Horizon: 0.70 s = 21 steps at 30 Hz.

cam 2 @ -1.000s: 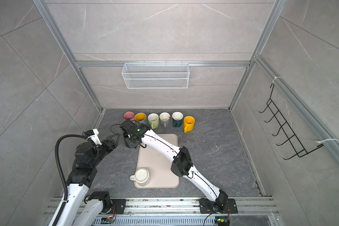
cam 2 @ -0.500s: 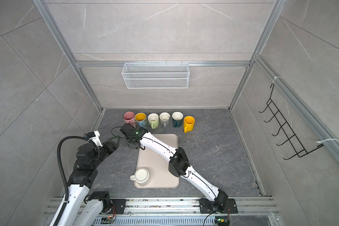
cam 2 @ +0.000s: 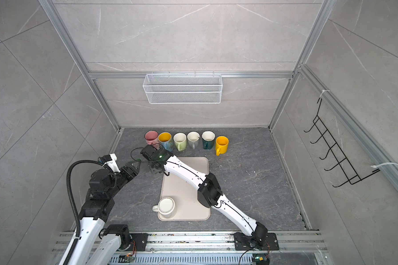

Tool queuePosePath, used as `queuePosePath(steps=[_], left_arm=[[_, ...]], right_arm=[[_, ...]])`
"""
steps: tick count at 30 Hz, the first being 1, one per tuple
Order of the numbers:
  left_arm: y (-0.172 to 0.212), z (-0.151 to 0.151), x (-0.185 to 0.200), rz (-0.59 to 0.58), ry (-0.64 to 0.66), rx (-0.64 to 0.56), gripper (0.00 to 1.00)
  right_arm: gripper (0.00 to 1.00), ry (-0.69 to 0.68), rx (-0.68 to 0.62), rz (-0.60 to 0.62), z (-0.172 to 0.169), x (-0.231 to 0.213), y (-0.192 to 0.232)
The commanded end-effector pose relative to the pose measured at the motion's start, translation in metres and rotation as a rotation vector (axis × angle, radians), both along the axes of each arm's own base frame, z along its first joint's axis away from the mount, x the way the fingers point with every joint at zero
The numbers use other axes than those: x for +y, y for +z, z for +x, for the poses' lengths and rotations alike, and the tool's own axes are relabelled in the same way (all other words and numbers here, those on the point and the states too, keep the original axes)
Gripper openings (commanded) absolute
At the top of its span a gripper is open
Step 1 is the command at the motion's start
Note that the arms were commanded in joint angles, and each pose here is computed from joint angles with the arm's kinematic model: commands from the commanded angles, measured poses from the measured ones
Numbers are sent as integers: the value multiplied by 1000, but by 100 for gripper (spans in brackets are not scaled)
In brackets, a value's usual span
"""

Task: Turn the mug right side up
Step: 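Carry the black mug with the right gripper beside the pink mug and lower it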

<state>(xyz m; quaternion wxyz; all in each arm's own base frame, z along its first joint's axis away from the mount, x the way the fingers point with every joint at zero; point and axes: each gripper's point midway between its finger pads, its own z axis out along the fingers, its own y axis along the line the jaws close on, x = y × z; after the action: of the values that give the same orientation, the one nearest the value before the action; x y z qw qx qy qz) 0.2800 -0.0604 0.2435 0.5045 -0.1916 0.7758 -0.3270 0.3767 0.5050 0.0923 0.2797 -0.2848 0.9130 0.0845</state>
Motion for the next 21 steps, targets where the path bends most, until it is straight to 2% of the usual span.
queuePosePath(steps=[1,4,21], left_arm=[[5,-1,0,-5,-4,-22,67],[5,-1,0,-4,-4,-24,67],[5,-1,-1,-4,-6,-26,67]], right_arm=[[2,-31,-84,93,13,16,27],[8,-34,-86,95,14,16,26],[17,-35,-75,87,14,17,16]])
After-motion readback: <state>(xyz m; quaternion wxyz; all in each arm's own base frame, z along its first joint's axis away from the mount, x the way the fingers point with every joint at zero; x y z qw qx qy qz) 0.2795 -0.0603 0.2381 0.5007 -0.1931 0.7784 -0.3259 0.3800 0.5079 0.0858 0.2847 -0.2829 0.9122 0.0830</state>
